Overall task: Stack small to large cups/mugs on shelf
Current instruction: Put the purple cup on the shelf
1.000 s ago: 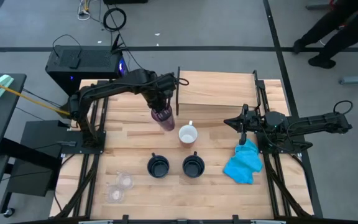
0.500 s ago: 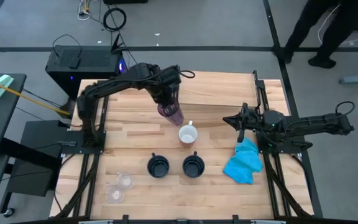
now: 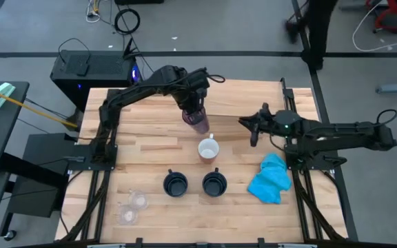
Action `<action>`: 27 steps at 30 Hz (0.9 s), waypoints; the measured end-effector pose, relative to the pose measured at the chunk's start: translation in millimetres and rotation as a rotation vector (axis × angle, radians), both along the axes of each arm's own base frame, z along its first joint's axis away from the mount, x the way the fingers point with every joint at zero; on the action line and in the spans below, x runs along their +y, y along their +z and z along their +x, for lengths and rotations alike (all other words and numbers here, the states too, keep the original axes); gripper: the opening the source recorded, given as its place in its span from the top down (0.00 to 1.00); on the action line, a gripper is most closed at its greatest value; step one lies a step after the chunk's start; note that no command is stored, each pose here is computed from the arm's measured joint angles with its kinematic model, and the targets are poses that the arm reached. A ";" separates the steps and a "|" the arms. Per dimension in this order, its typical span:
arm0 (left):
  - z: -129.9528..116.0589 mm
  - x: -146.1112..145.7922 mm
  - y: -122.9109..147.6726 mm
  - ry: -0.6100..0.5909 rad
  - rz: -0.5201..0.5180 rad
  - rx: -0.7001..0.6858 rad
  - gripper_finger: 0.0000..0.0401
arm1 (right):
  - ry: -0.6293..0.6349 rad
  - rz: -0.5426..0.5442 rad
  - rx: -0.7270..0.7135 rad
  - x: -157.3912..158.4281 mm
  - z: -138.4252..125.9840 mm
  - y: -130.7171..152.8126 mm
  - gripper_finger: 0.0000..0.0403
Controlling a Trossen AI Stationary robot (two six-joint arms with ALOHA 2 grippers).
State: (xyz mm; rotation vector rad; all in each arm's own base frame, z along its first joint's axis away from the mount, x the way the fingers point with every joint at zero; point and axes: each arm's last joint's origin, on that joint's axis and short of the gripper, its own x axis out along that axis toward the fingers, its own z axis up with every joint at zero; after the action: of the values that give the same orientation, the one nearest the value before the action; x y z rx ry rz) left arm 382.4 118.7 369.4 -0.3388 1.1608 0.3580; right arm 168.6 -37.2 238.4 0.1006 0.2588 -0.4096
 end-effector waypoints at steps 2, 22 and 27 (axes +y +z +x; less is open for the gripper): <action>4.4 0.3 1.8 -0.003 0.023 -0.044 0.97 | 0.001 -0.025 0.021 -2.5 6.4 4.0 0.77; 18.4 2.4 9.6 -0.016 0.075 -0.201 0.97 | 0.141 -0.249 0.108 0.9 47.7 9.3 0.04; 20.3 3.0 11.0 -0.016 0.083 -0.225 0.96 | 0.145 -0.251 0.105 0.4 48.7 13.4 0.02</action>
State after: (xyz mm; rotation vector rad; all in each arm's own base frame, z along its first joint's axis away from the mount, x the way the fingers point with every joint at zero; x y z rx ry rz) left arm 402.7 121.6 380.4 -0.2897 0.9251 0.3439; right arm 217.3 -36.8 251.8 -0.1856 0.3141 -0.3005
